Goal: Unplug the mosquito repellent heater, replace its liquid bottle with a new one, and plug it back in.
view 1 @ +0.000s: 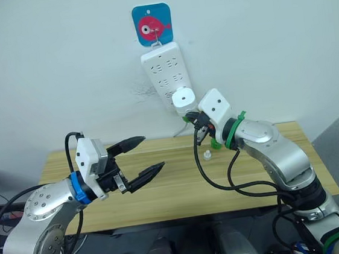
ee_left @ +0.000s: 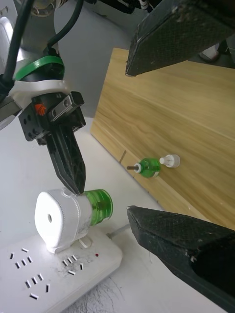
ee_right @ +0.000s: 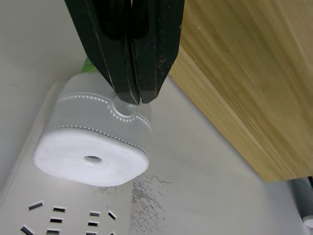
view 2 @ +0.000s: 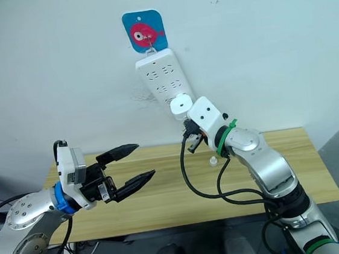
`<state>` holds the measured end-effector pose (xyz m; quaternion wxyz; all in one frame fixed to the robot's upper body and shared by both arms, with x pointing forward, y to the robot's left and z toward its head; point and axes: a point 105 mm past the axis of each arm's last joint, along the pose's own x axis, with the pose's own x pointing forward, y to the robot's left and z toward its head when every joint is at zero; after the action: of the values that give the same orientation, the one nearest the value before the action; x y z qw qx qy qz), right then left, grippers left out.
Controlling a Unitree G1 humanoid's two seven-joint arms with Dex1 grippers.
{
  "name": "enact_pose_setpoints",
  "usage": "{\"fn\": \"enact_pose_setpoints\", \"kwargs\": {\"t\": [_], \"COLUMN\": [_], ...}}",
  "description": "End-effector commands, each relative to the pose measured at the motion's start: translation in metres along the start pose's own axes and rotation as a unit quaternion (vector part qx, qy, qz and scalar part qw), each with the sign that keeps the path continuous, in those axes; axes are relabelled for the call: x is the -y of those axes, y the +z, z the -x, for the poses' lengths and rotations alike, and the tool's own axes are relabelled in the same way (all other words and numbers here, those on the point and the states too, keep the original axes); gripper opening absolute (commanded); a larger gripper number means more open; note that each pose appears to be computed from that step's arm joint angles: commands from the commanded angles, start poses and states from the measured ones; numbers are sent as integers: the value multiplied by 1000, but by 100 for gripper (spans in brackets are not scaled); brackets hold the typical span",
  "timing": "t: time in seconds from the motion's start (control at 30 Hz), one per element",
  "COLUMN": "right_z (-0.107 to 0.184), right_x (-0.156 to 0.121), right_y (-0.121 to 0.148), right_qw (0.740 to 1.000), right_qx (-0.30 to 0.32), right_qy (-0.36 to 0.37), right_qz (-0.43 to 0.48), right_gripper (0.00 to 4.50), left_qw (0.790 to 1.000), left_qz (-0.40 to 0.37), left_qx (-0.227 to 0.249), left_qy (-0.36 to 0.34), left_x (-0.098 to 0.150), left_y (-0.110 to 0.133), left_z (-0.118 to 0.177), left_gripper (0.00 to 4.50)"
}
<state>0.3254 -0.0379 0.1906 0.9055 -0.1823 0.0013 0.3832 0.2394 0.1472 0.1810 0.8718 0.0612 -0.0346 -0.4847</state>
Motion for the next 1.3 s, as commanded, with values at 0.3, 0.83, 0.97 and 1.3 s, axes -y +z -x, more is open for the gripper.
{"fn": "enact_pose_setpoints", "kwargs": {"t": [0.3,0.83,0.97,1.3], "right_z": [8,-9,-9,-9], "right_x": [-14,-9,-10,2], "right_y": [19,24,21,25], "right_qw": [999,999,999,999], "right_qx": [26,37,31,38], "right_qy": [44,18,21,-3], "right_qz": [12,15,18,18], "right_gripper": [2,2,2,2], "left_qw": [1000,1000,1000,1000], "left_qz": [-10,-9,-9,-9], "left_qx": [14,15,15,16], "left_qy": [-8,-13,-12,-13], "left_x": [3,6,6,5], "left_y": [6,5,5,5], "left_z": [-3,-4,-4,-5], "left_gripper": [450,450,450,450]}}
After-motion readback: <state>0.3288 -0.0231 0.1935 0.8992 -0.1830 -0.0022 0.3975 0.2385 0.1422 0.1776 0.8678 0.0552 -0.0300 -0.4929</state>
